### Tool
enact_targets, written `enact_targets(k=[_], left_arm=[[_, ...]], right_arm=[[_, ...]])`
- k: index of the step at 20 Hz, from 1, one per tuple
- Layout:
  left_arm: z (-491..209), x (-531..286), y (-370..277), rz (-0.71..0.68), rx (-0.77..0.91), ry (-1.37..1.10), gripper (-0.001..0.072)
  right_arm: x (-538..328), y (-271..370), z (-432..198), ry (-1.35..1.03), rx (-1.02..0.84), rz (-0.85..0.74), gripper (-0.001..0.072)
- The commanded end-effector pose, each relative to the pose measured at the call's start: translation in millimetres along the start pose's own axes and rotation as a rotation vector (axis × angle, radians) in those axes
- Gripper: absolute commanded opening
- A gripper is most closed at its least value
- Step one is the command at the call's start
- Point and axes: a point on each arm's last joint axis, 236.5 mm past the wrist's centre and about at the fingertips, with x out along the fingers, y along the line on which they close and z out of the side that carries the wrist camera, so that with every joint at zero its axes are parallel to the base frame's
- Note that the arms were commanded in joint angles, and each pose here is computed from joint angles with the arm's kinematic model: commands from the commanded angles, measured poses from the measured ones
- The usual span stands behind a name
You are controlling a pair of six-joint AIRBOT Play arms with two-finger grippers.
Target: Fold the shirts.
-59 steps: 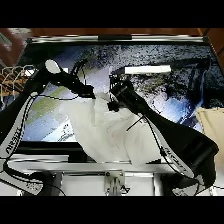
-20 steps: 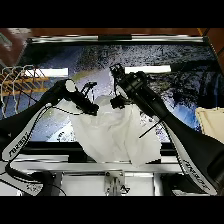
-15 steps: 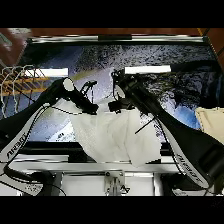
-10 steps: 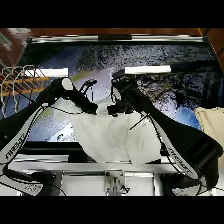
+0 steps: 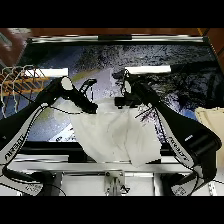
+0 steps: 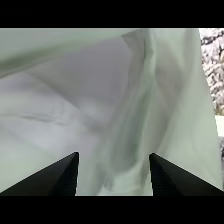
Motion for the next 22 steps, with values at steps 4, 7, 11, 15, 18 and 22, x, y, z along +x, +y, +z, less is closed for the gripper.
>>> enact_targets(k=[4,7,11,15,18,22], left_arm=[[-3,-2,-2,-0.005,0.014,0.01,0.0047],[-1,-8,-2,0.006,0.026,0.001,0.0047],[26,-76,-3,0.107,0.101,-0.1,0.0047],[84,-260,-58,0.201,0.182,-0.532,0.0047],[76,-390,-136,0.195,0.288,-0.859,0.0047],[29,-372,-138,0.175,0.238,-0.744,0.0047]], right_arm=[[34,2,15,-0.025,-0.001,0.024,0.0327],[27,-6,18,-0.039,-0.031,-0.012,0.0068],[-74,-47,43,-0.18,-0.185,-0.19,0.0068],[-274,-43,71,-0.62,-0.182,-0.113,0.0068],[-391,-9,41,-0.831,-0.168,0.152,0.0068],[-378,12,-19,-0.614,-0.174,0.291,0.0068]])
